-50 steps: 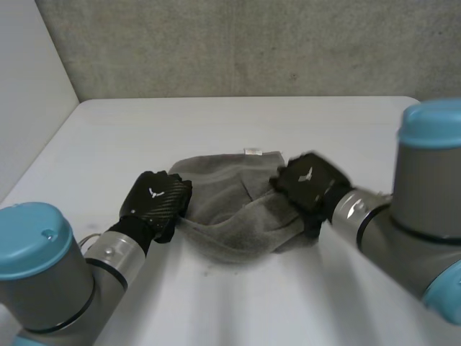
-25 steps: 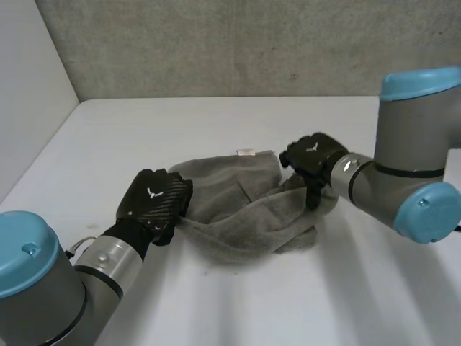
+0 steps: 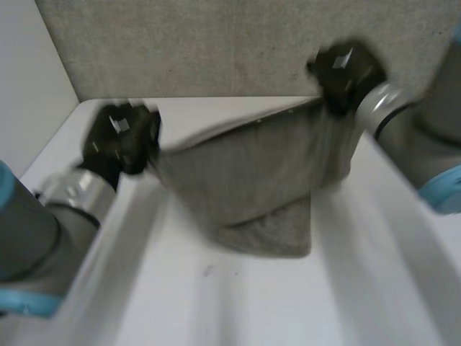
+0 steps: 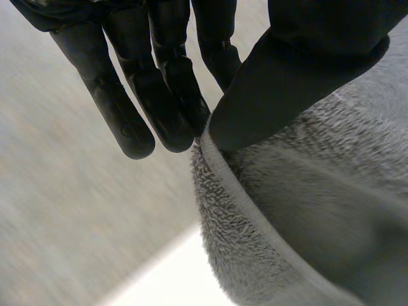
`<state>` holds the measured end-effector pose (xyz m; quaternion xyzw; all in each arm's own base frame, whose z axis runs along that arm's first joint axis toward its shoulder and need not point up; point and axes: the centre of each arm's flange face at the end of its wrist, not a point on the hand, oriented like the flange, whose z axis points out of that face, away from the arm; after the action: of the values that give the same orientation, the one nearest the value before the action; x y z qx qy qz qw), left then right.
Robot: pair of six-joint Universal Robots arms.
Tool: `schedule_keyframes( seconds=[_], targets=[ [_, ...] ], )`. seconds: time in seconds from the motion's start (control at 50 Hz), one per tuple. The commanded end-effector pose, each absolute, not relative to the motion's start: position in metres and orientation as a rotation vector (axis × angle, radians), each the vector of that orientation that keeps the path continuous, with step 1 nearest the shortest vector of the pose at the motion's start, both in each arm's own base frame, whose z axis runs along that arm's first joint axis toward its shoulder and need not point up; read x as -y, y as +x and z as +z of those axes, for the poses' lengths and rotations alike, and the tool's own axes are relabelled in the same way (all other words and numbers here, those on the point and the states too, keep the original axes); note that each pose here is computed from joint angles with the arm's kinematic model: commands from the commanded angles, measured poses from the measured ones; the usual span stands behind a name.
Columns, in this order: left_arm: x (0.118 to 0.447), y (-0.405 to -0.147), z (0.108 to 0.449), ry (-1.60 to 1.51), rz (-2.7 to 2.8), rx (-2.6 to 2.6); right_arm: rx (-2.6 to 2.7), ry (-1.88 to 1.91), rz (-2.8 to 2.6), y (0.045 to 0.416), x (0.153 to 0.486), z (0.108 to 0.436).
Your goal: Fold the laundry
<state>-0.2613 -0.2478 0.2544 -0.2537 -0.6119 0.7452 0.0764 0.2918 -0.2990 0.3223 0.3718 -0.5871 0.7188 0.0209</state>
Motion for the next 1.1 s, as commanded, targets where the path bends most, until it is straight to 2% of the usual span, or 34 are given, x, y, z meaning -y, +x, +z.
schedule_keyframes(
  seconds=[0.02,0.08,0.22,0.26,0.28,0.32,0.34,0.36,0.38,0.42,0.44,0.48,0.5,0.54,0.56,0.58,0.6,0.62,0.64,0.66,0.7,0.72,0.74,0.76,0.78,0.8,0.82,0.86,0.9,0.98,1.02,1.04,1.08,1.1],
  targets=[
    [0.244,-0.254,0.367,-0.637,2.504,1.515,1.565,0.999,2.350,0.246,0.255,0.425],
    [0.237,-0.251,0.380,-0.643,2.500,1.521,1.589,1.026,2.231,0.229,0.252,0.424],
    [0.234,-0.249,0.366,-0.702,2.398,1.654,1.667,1.214,2.030,0.227,0.244,0.399],
    [0.244,-0.251,0.339,-0.756,2.288,1.772,1.694,1.260,1.972,0.228,0.247,0.387],
    [0.244,-0.251,0.339,-0.757,2.287,1.772,1.694,1.260,1.972,0.228,0.247,0.387],
    [0.259,-0.256,0.305,-0.812,2.143,1.906,1.777,1.305,1.896,0.234,0.266,0.360],
    [0.259,-0.256,0.305,-0.812,2.143,1.907,1.777,1.305,1.896,0.234,0.266,0.360],
    [0.265,-0.259,0.289,-0.837,2.080,1.960,1.816,1.325,1.855,0.237,0.275,0.346],
    [0.265,-0.259,0.289,-0.838,2.080,1.961,1.851,1.357,1.821,0.243,0.282,0.332],
    [0.278,-0.266,0.260,-0.880,1.982,2.045,1.866,1.402,1.805,0.254,0.285,0.320],
    [0.278,-0.266,0.260,-0.880,1.981,2.045,1.866,1.403,1.805,0.254,0.285,0.320],
    [0.297,-0.275,0.236,-0.920,1.933,2.086,1.892,1.472,1.756,0.276,0.296,0.293],
    [0.297,-0.275,0.236,-0.920,1.933,2.087,1.892,1.473,1.755,0.276,0.296,0.293],
    [0.319,-0.283,0.228,-0.955,1.971,2.076,1.859,1.406,1.758,0.285,0.321,0.282],
    [0.319,-0.283,0.228,-0.955,1.971,2.076,1.859,1.405,1.758,0.286,0.321,0.282],
    [0.333,-0.289,0.233,-0.969,2.040,2.027,1.810,1.340,1.800,0.291,0.334,0.284],
    [0.333,-0.289,0.233,-0.969,2.041,2.026,1.738,1.237,1.870,0.294,0.351,0.292],
    [0.349,-0.295,0.246,-0.963,2.144,1.952,1.737,1.236,1.871,0.295,0.351,0.292],
    [0.363,-0.299,0.264,-0.940,2.261,1.863,1.643,1.125,1.971,0.299,0.366,0.306],
    [0.364,-0.299,0.264,-0.940,2.262,1.862,1.642,1.123,1.972,0.299,0.366,0.306],
    [0.382,-0.304,0.315,-0.841,2.503,1.648,1.378,0.868,2.217,0.307,0.385,0.349],
    [0.382,-0.304,0.315,-0.840,2.504,1.647,1.377,0.867,2.218,0.307,0.385,0.349],
    [0.386,-0.303,0.345,-0.752,2.628,1.528,1.237,0.746,2.327,0.310,0.386,0.372],
    [0.386,-0.303,0.345,-0.751,2.629,1.527,1.105,0.636,2.414,0.310,0.381,0.396],
    [0.386,-0.301,0.374,-0.659,2.742,1.396,1.104,0.635,2.415,0.310,0.381,0.397],
    [0.382,-0.297,0.400,-0.573,2.832,1.278,0.989,0.539,2.485,0.307,0.374,0.420],
    [0.382,-0.297,0.401,-0.572,2.833,1.277,0.988,0.538,2.486,0.307,0.373,0.420],
    [0.364,-0.288,0.441,-0.463,2.930,1.095,0.895,0.467,2.554,0.301,0.356,0.440],
    [0.358,-0.284,0.446,-0.444,2.937,1.068,0.903,0.472,2.576,0.298,0.349,0.442],
    [0.352,-0.279,0.433,-0.467,2.886,1.132,0.956,0.535,2.599,0.295,0.335,0.436],
    [0.352,-0.275,0.398,-0.520,2.800,1.286,1.080,0.673,2.537,0.293,0.329,0.411],
    [0.352,-0.275,0.398,-0.521,2.800,1.287,1.081,0.674,2.537,0.293,0.329,0.411],
    [0.353,-0.268,0.345,-0.627,2.674,1.482,1.280,0.848,2.424,0.291,0.324,0.370],
    [0.353,-0.268,0.345,-0.627,2.673,1.483,1.281,0.849,2.424,0.291,0.324,0.370]
  ],
)
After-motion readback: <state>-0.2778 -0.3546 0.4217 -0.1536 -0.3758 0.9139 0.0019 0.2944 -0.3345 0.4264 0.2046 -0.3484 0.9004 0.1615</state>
